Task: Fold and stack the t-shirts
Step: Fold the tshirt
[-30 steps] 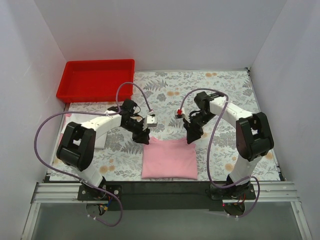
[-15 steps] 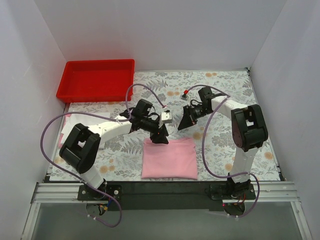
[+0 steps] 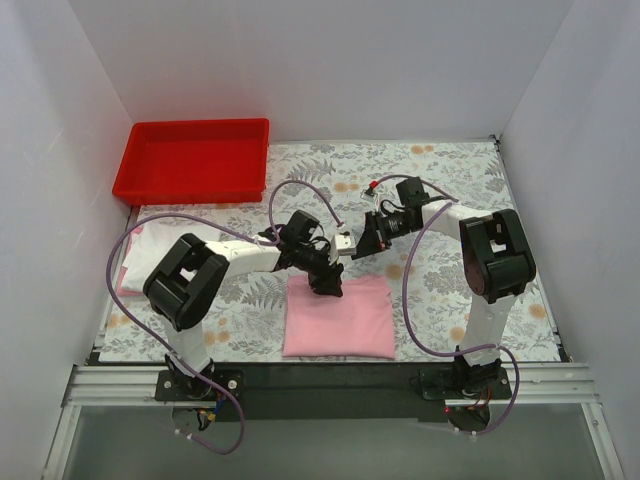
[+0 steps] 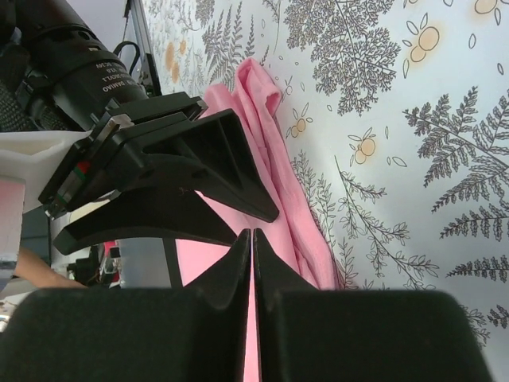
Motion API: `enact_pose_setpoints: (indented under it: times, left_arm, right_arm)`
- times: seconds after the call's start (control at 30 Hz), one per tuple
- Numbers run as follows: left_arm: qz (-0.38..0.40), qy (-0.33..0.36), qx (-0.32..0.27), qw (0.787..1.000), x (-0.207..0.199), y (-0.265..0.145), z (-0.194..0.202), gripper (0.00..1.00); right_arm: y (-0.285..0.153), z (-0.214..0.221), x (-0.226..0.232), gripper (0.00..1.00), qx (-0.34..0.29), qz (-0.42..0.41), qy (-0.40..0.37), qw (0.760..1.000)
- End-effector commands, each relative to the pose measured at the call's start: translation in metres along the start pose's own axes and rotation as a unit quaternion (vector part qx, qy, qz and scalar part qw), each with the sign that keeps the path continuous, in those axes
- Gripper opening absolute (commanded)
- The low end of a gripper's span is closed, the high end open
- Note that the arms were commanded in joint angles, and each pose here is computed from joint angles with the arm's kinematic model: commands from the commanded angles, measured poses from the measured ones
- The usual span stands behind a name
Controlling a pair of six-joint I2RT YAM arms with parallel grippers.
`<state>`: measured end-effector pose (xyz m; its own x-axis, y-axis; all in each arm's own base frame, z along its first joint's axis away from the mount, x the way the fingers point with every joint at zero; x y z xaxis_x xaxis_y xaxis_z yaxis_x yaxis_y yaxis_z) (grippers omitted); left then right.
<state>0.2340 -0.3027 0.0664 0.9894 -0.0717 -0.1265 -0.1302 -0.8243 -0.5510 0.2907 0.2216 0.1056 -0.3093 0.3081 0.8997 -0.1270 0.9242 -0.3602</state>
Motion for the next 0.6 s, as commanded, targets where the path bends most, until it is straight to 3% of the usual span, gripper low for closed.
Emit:
enact_pose_setpoints:
  times: [0.0,0.13,0.17,0.27,0.57]
  left_arm:
    - [-0.005,0.024,-0.002,1.0,0.001,0.002,-0.001,0.4]
    - [0.003,0.032,-0.004,0.999,-0.004,0.003,0.001,0.24]
    - [0.004,0.038,-0.005,0.999,-0.005,0.003,0.0,0.13]
    - [0.002,0.054,-0.006,0.999,-0.01,0.003,-0.001,0.0]
    - [-0.04,0.157,-0.014,0.987,-0.026,-0.006,-0.018,0.0]
  right_arm:
    - [0.002,0.0,0.002,0.06,0.0,-0.015,-0.006,1.0]
    - [0.003,0.004,-0.002,0.06,0.004,-0.014,0.002,1.0]
    - [0.004,0.004,-0.003,0.06,0.004,-0.014,0.001,1.0]
    - [0.005,0.004,-0.005,0.07,0.005,-0.015,0.004,1.0]
    - [0.027,0.013,0.001,0.06,0.041,-0.04,-0.005,0.998]
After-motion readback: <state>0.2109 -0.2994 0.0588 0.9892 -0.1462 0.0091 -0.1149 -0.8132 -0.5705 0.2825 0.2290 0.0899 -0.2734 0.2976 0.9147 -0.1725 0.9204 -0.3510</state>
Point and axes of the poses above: each gripper's point midway between its finger pads, its own y axis out along the fingers, its own x axis along the line the jaws close on, z = x × y, the point moved 4 cm from there along -y, back along the fingers, and after that the axes turned 12 degrees about y, right-handed, at the moved point
